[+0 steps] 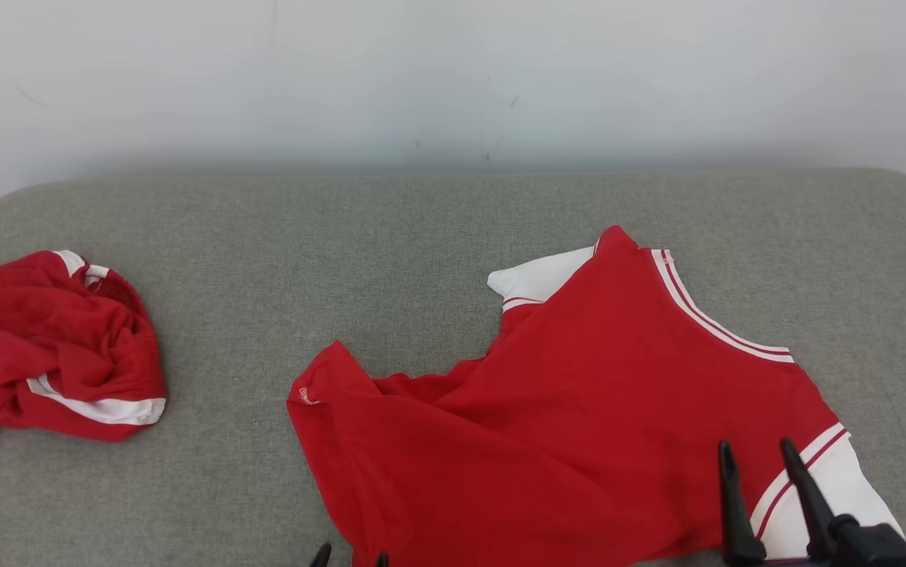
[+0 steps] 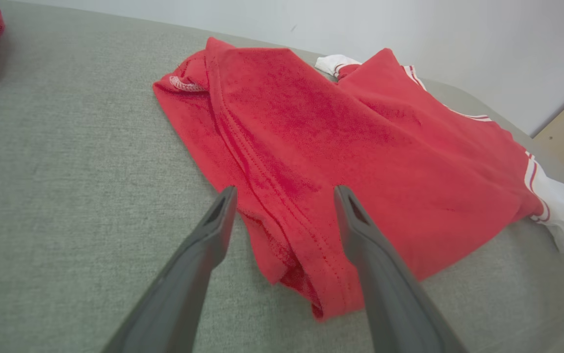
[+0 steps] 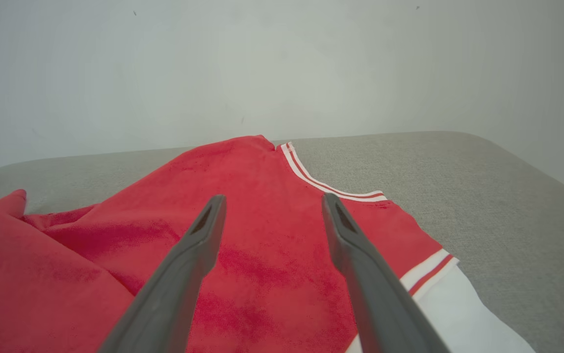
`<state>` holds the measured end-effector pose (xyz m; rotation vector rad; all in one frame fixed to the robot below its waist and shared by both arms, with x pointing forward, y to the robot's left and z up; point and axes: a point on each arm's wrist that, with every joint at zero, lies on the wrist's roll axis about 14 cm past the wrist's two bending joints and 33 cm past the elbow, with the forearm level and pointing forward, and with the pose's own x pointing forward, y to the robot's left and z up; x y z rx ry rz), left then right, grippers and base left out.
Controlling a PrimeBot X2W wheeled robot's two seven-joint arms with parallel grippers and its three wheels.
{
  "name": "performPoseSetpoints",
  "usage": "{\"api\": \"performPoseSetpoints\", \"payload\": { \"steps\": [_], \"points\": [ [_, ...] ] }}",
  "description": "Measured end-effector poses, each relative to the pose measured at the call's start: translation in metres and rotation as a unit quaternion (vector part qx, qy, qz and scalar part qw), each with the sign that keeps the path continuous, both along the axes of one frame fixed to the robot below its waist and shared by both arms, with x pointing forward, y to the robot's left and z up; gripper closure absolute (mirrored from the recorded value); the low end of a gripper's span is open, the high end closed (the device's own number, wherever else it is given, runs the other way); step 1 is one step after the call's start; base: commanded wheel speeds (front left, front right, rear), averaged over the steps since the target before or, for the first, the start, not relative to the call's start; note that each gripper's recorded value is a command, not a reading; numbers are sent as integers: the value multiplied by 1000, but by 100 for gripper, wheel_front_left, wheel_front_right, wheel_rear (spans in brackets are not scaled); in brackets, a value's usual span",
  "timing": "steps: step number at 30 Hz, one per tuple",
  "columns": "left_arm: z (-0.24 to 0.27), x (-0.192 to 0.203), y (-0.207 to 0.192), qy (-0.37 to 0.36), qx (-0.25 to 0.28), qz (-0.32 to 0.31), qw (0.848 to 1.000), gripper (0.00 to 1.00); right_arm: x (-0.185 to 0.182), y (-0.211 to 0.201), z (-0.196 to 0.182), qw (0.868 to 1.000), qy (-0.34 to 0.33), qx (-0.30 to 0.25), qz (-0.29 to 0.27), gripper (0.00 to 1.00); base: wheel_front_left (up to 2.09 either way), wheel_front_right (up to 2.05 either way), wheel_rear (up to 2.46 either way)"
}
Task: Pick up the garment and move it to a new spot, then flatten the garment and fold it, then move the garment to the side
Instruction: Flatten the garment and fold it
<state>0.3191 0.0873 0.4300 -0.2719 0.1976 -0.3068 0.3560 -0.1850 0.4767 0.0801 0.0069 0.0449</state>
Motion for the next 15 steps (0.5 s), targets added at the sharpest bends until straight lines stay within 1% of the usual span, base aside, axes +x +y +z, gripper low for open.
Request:
{"api": "performPoseSetpoints", "payload": {
  "steps": [8,15],
  "points": [
    [-23,-12,-16,42,0,-34,999,0,-3,11,-15,1000,24,10,15,0,0,0,0],
    [-30,-14,-21,56,-5,-41,998,0,-1,15,-18,999,29,15,19,0,0,0,0]
  ]
}}
